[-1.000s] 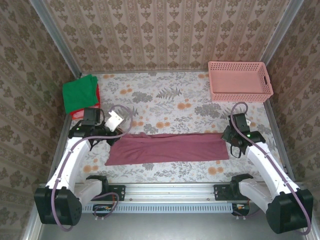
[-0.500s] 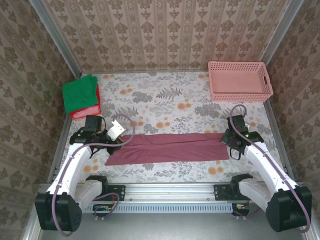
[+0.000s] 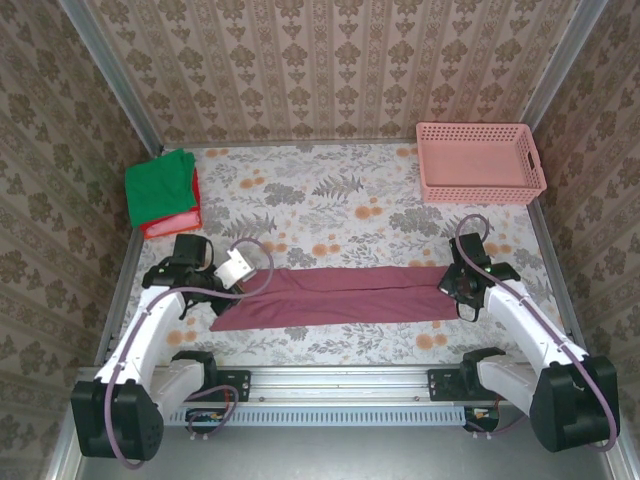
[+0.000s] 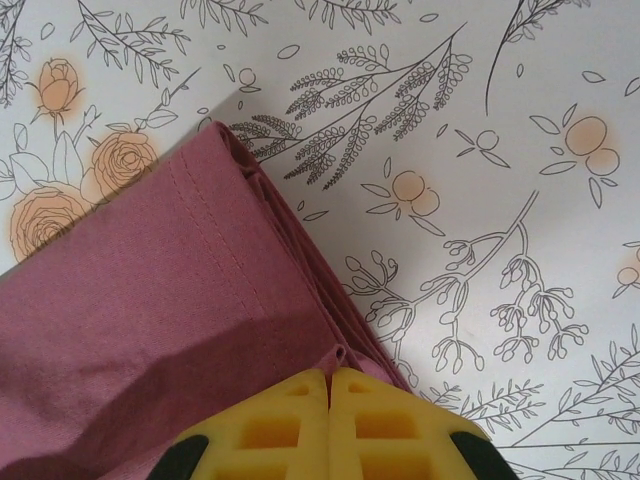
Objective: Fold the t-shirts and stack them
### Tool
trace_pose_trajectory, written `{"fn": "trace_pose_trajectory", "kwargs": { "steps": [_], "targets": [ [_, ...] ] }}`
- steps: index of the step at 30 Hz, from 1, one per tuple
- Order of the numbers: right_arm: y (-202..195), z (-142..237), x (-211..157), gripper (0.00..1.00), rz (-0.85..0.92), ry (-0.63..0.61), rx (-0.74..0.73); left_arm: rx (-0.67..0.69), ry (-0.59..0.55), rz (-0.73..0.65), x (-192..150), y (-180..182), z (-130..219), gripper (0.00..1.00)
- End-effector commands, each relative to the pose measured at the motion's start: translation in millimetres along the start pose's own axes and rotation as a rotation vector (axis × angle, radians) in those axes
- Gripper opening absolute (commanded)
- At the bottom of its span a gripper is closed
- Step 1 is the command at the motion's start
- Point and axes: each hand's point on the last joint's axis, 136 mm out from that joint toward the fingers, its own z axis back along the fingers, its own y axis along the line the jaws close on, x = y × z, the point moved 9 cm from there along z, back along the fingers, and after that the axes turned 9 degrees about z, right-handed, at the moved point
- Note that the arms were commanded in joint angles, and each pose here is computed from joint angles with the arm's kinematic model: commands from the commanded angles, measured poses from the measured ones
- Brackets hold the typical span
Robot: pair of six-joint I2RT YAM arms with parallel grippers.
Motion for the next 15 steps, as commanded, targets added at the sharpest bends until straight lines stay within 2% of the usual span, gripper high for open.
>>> {"fn": "trace_pose_trajectory", "kwargs": {
  "steps": [1, 4, 5, 6, 7, 11, 12, 13, 15],
  "targets": [
    [-1.0, -6.5, -4.5, 0.0, -0.014, 0.029, -0.001, -0.033, 0.068, -0.042, -9.3, -6.0, -5.7, 0.0],
    [0.0, -7.1, -3.2, 0.0, -0.006, 0.026, 0.001, -0.048, 0.096, -0.069, -11.3, -9.8, -9.7, 0.0],
    [0.6, -6.7, -2.1, 0.02, -0.005, 0.023, 0.004, -0.049, 0.103, -0.071, -11.4, -10.7, -10.8, 0.0],
    [1.5, -6.0, -1.2, 0.09, 0.0, 0.021, 0.009, -0.037, 0.108, -0.067, -11.2, -10.6, -11.8, 0.05],
    [2.1, -5.0, -0.3, 0.18, 0.005, 0.019, 0.014, -0.021, 0.112, -0.058, -10.8, -9.8, -12.7, 0.16],
    [4.4, 3.7, 4.6, 0.54, 0.039, -0.012, 0.026, 0.038, 0.091, -0.043, -6.5, -8.2, -12.4, 0.72],
    [5.4, 6.6, 6.2, 0.6, 0.051, -0.023, 0.029, 0.046, 0.073, -0.045, -4.4, -8.0, -10.7, 0.94],
    [7.9, 10.5, 8.4, 0.65, 0.069, -0.039, 0.036, 0.062, 0.044, -0.05, -1.0, -7.5, -7.9, 1.0],
    [15.0, 17.3, 10.7, 0.71, 0.126, -0.068, 0.043, 0.099, -0.023, -0.044, 8.9, -5.6, 0.5, 1.0]
  ]
}}
